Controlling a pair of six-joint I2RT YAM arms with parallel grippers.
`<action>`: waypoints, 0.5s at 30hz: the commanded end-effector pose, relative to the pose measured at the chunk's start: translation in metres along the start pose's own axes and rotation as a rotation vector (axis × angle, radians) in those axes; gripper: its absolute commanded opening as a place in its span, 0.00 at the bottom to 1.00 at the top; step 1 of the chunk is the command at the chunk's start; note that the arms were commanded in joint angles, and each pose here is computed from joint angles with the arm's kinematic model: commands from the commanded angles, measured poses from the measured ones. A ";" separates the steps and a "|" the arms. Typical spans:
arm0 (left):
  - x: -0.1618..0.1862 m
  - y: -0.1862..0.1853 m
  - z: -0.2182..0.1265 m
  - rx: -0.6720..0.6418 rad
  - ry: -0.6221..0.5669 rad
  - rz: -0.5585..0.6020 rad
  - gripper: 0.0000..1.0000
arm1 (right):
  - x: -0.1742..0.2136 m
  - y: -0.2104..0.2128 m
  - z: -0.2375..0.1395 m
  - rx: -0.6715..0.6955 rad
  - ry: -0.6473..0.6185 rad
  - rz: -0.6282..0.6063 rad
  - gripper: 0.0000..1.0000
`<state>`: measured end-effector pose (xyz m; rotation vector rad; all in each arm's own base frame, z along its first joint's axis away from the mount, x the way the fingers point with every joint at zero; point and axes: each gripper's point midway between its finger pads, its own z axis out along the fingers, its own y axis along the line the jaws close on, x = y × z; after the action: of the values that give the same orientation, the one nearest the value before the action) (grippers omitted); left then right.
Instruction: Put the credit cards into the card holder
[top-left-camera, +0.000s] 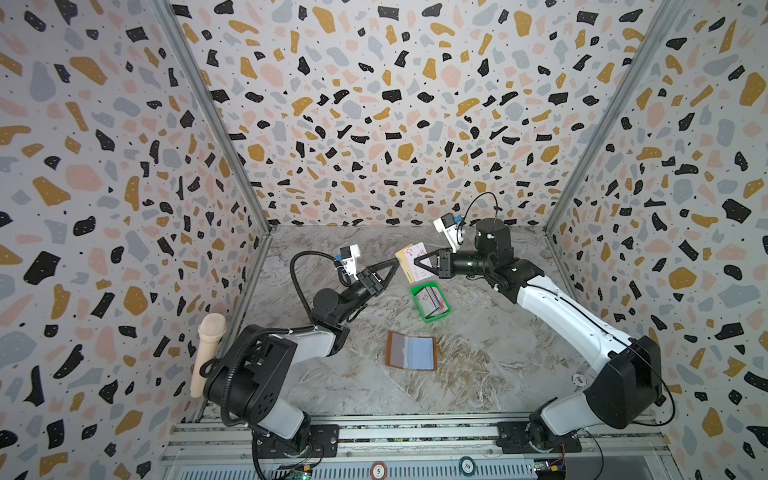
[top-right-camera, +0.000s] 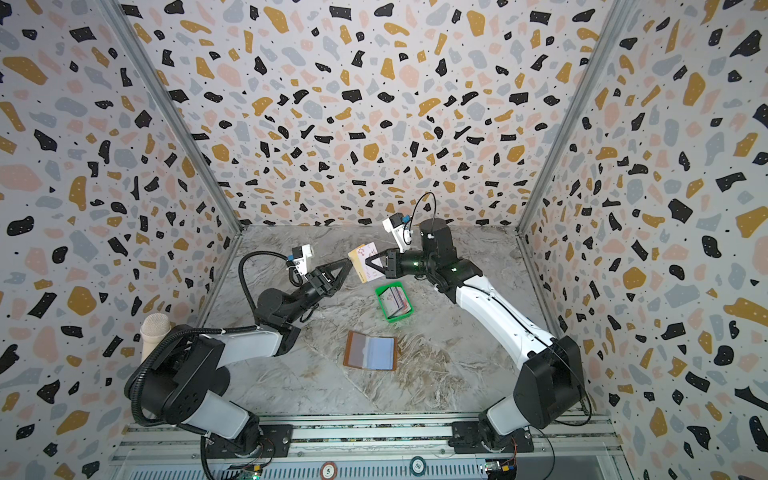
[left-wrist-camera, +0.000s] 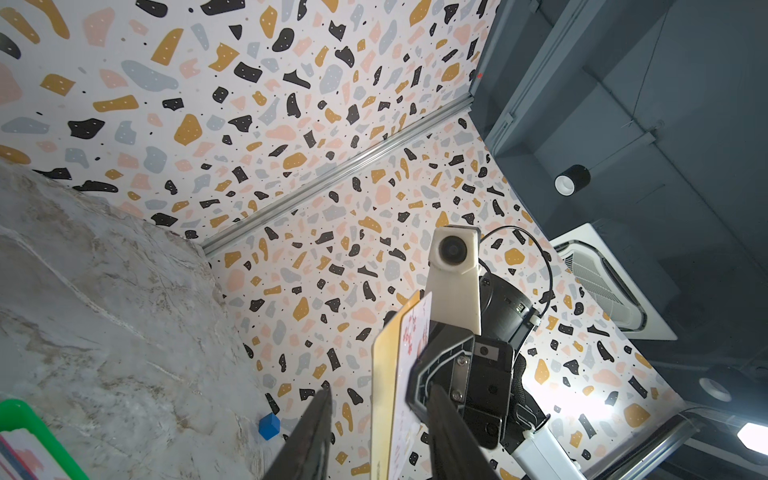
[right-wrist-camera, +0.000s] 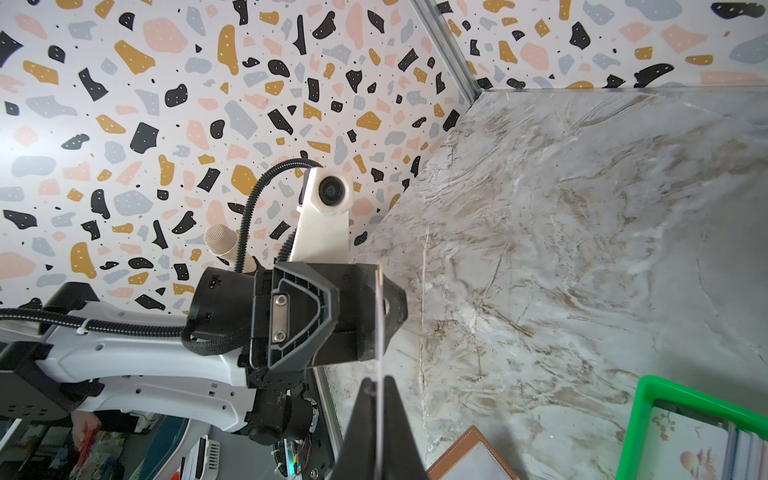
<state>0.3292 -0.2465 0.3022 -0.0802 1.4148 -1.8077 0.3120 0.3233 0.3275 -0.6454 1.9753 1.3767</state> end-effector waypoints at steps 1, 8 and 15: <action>-0.003 -0.037 0.003 0.144 0.001 0.047 0.41 | -0.014 0.024 0.002 -0.057 -0.013 -0.056 0.00; -0.003 -0.042 0.001 0.189 0.000 0.018 0.34 | -0.009 0.026 0.020 -0.097 0.024 -0.050 0.00; -0.006 -0.043 0.000 0.195 -0.016 0.015 0.08 | 0.001 0.021 0.024 -0.094 0.049 -0.024 0.00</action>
<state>0.3301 -0.2479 0.2987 -0.1317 1.4206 -1.8870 0.3111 0.3511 0.3150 -0.7090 2.0016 1.4369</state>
